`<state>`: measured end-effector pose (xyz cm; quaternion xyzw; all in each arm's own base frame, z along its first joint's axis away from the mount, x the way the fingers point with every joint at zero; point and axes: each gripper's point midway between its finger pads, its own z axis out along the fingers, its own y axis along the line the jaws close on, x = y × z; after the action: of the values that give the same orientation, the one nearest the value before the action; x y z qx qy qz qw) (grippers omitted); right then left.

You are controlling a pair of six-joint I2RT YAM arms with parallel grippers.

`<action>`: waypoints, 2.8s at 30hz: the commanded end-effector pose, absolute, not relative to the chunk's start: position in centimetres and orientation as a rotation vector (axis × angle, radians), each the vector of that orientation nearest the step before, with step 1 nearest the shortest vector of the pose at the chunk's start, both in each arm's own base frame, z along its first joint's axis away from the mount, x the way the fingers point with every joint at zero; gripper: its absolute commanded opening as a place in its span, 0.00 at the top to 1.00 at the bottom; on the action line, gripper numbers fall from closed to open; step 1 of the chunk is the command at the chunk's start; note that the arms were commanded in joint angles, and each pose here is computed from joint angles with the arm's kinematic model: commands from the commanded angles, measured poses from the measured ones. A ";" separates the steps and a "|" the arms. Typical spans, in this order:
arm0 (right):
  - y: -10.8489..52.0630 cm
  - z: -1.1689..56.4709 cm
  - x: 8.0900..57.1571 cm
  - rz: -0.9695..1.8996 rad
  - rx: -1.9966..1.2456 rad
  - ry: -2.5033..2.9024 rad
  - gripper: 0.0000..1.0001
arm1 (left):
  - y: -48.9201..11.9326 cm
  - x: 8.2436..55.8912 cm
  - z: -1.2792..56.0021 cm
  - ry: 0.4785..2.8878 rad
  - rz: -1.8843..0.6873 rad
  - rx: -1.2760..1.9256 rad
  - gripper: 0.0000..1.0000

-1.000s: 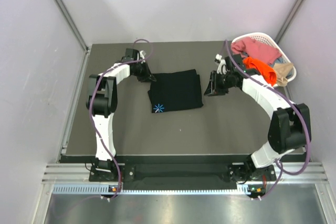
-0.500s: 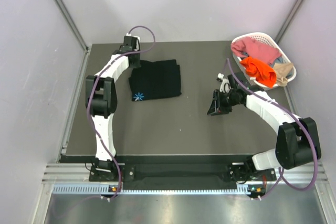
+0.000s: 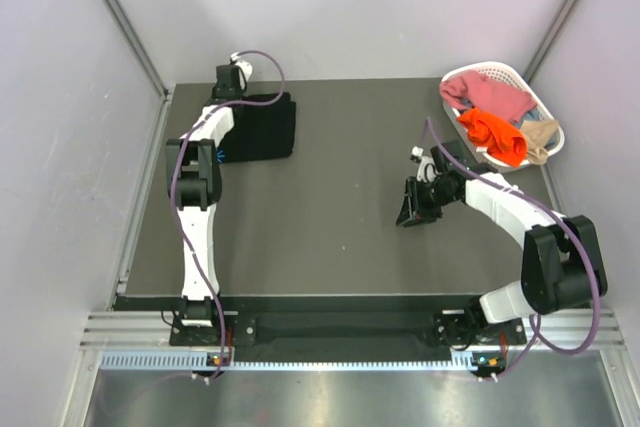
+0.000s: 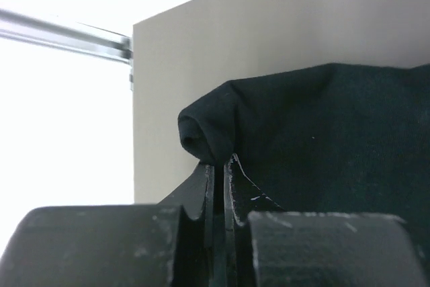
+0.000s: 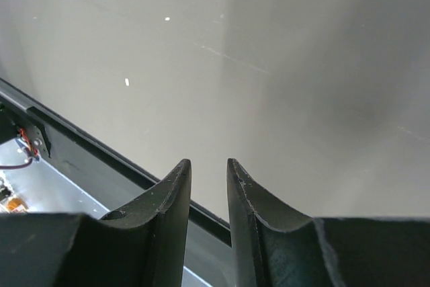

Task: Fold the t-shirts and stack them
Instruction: Neatly place the folded tshirt to the corner

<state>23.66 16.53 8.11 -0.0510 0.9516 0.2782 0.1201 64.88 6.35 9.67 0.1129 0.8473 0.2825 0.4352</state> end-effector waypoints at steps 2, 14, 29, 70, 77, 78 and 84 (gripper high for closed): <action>16.8 7.3 24.1 0.806 -0.178 2.794 0.71 | 9.3 68.2 16.2 1.871 0.851 0.298 1.00; 17.2 5.5 25.4 0.797 -0.156 2.862 0.72 | 16.9 69.7 15.3 1.804 0.908 0.289 1.00; 18.0 5.3 26.7 0.799 -0.143 2.881 0.73 | 18.2 71.6 14.8 1.700 0.829 0.309 1.00; 13.6 11.9 23.7 0.680 0.181 2.332 0.64 | -24.1 27.2 21.3 1.959 -0.719 0.032 0.03; 13.3 11.1 23.6 0.761 0.234 2.101 0.51 | -19.9 19.9 19.4 1.800 -0.985 -0.068 0.04; 13.3 10.3 23.5 0.777 0.250 2.083 0.46 | -19.2 19.1 20.5 1.737 -1.027 -0.079 0.04; 12.9 8.2 22.3 0.842 0.357 2.013 0.21 | -17.4 16.5 18.8 1.696 -1.147 -0.162 0.04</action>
<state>20.78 12.60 5.85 0.1189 0.8575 0.3056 0.3965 17.68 -17.43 19.00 -0.0454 0.7172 -0.4386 0.5395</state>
